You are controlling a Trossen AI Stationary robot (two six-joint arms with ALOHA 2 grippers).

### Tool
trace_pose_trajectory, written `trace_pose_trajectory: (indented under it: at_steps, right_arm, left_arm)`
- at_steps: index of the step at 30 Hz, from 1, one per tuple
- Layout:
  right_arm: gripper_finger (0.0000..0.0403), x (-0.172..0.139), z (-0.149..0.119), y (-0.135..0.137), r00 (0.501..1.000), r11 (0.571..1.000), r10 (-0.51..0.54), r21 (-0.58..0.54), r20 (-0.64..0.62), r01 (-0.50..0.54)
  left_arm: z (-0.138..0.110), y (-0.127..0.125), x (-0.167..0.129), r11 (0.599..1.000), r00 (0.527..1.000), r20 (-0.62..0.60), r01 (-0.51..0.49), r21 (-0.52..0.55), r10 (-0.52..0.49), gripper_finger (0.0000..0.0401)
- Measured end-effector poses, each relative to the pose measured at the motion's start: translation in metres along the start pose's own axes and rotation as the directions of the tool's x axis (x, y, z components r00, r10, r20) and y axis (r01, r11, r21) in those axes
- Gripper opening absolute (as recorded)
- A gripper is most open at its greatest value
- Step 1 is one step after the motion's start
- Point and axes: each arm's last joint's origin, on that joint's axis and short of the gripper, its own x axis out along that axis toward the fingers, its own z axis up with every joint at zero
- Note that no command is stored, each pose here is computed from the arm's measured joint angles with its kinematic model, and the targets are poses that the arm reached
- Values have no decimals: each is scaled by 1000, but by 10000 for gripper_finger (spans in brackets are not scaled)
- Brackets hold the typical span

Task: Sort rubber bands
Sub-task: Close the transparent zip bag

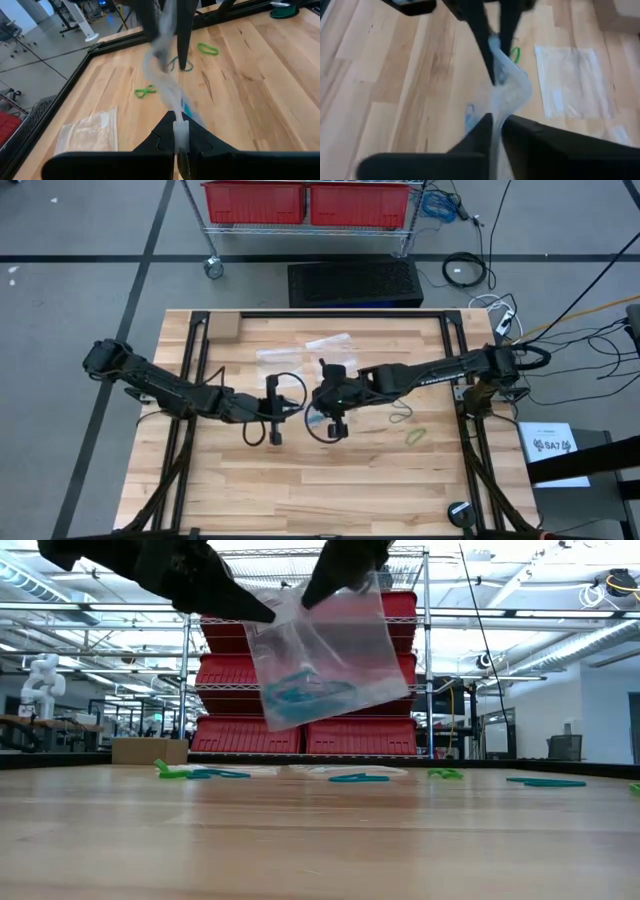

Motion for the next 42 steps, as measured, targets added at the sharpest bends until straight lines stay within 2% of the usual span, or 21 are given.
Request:
trace_pose_trajectory:
  at_steps: [2, 8, 16, 20, 22, 25, 28, 35, 39, 42]
  right_arm:
    - [11, 3, 2, 2, 1000, 1000, 1, -25, 20, -1]
    - [1, 0, 4, 14, 999, 998, -18, -56, 44, 20]
    - [0, -28, 6, 24, 992, 994, -91, -59, 83, 96]
    - [0, -44, 6, 31, 984, 987, -143, -56, 106, 149]
    - [0, -50, 6, 36, 979, 984, -161, -62, 121, 169]
    - [0, -62, 5, 45, 971, 977, -192, -65, 141, 202]
    - [0, -74, 3, 54, 960, 968, -233, -56, 157, 244]
    - [0, -81, -2, 72, 947, 957, -272, -56, 171, 285]
    - [0, -81, -1, 73, 936, 947, -304, -51, 179, 318]
    - [0, -81, -1, 72, 934, 946, -308, -48, 180, 321]
  left_arm:
    - [-1, 2, 1, 1000, 1000, -4, -8, -19, 8, 8]
    - [-4, 5, 2, 997, 999, -34, -20, -72, 18, 15]
    - [0, 2, 1, 997, 1000, 0, -8, -80, 8, 106]
    - [7, 2, -3, 995, 998, 55, 6, -97, 0, 137]
    - [12, 2, -5, 993, 993, 109, 54, -105, -43, 145]
    - [18, 3, -11, 981, 962, 235, 166, -102, -139, 149]
    - [17, 3, -13, 969, 928, 326, 226, -100, -183, 149]
    - [17, 5, -19, 966, 865, 482, 228, -122, -143, 150]
    - [18, 6, -20, 965, 859, 494, 226, -132, -134, 148]
    - [18, 6, -19, 965, 861, 490, 226, -132, -135, 132]
